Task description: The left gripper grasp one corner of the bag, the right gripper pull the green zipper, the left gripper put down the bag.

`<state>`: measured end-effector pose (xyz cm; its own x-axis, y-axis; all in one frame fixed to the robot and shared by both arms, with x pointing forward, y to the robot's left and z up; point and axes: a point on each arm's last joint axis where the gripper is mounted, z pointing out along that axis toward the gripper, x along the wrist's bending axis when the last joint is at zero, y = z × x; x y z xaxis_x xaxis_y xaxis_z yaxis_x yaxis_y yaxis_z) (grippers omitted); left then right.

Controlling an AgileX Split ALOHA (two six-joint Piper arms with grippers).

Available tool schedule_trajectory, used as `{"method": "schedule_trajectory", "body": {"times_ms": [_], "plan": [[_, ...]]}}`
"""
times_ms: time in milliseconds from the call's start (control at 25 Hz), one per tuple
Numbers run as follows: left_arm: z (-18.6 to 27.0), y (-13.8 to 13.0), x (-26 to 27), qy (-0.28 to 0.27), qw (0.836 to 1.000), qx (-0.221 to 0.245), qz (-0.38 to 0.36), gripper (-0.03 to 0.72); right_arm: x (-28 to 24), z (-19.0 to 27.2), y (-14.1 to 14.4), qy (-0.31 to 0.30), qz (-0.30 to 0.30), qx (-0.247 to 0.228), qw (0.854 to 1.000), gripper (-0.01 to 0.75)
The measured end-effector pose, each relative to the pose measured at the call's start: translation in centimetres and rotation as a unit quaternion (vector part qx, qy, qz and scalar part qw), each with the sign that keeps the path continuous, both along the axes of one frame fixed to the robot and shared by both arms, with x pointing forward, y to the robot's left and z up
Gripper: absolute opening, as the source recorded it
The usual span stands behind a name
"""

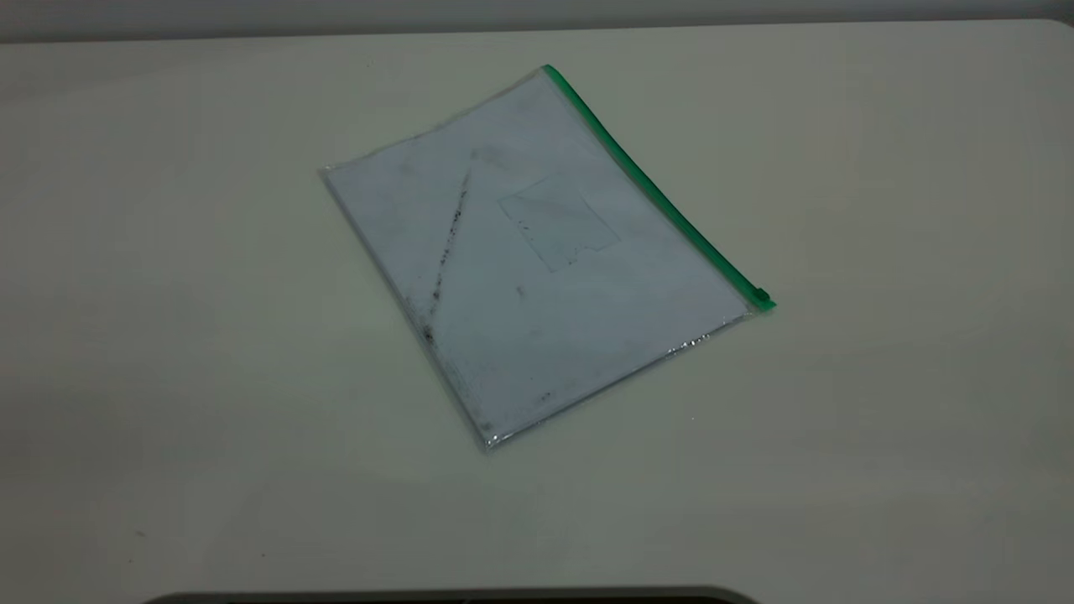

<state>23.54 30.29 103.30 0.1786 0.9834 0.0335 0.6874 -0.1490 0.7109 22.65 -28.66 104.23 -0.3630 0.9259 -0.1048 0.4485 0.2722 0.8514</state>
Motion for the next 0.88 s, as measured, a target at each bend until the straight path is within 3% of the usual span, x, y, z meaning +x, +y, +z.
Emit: {"method": "schedule_trajectory", "body": {"times_ms": [240,880], "plan": [[-0.1,-0.1,-1.3,-0.046,0.996,-0.005,0.081,0.575,0.0,0.0,0.0,0.0,0.0,0.0,1.0,0.578],[-0.1,-0.2,-1.3,-0.047,0.995,-0.014,0.087,0.575,0.0,0.0,0.0,0.0,0.0,0.001,1.0,0.578]]}}
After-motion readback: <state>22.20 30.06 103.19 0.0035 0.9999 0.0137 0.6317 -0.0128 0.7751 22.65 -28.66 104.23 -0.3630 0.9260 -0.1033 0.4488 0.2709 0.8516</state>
